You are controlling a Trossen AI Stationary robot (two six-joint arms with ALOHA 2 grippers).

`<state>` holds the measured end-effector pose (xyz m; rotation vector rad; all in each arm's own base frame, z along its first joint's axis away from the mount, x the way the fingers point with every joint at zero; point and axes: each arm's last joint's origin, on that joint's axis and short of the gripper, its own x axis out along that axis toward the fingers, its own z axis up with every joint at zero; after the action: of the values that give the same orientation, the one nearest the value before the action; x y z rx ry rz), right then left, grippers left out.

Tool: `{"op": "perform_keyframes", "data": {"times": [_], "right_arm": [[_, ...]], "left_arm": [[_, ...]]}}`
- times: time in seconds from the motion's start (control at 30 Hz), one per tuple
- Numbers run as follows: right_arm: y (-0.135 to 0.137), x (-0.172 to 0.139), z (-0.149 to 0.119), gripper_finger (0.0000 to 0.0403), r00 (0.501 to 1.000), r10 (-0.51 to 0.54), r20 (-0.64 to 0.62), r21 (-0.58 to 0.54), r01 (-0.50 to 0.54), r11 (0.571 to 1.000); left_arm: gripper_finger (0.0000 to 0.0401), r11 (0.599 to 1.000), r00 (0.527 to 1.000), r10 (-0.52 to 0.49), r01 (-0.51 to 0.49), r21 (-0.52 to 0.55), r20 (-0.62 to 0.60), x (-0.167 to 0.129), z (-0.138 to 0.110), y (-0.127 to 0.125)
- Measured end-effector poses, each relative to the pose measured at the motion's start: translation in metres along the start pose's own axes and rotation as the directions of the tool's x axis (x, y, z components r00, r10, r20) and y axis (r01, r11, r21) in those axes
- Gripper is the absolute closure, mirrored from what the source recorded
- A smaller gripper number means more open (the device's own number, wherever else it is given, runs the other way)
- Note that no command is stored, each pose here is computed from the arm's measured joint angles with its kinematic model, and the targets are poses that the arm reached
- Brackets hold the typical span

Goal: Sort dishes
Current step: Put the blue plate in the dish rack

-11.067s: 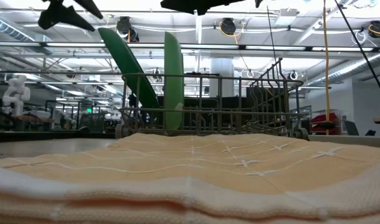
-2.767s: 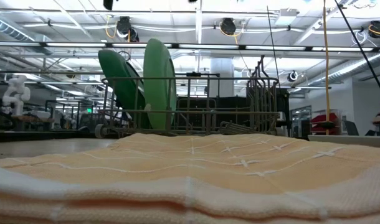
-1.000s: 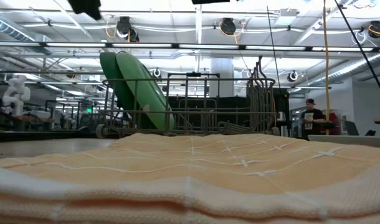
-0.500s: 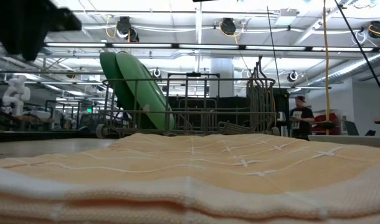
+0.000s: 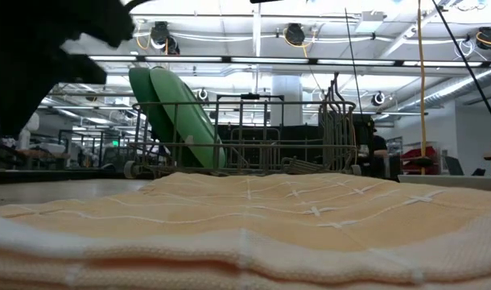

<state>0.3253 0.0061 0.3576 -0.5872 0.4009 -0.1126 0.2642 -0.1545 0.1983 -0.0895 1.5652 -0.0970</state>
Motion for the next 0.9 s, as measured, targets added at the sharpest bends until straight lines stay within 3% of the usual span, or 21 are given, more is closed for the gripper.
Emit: {"op": "perform_keyframes", "data": {"times": [0.33,0.67,0.77,0.9], "right_arm": [[0.000,0.000,-0.001,0.0250,1.000,0.003,-0.005,-0.001,-0.003,1.000],[0.000,0.000,-0.001,0.0250,1.000,0.003,-0.005,0.005,-0.003,1.000],[0.000,0.000,0.000,0.0250,1.000,0.003,-0.004,0.005,-0.003,1.000],[0.000,0.000,0.000,0.0250,1.000,0.003,-0.005,0.005,-0.003,1.000]], "left_arm": [[0.0291,0.999,0.999,-0.033,0.033,-0.005,0.019,0.018,-0.004,-0.001],[0.0229,0.994,0.995,-0.093,0.091,0.054,0.025,0.028,-0.006,0.000],[0.0236,0.993,0.995,-0.091,0.088,0.079,0.028,0.028,-0.006,0.000],[0.0275,0.990,0.996,-0.081,0.076,0.115,0.034,0.028,-0.006,0.000]]}}
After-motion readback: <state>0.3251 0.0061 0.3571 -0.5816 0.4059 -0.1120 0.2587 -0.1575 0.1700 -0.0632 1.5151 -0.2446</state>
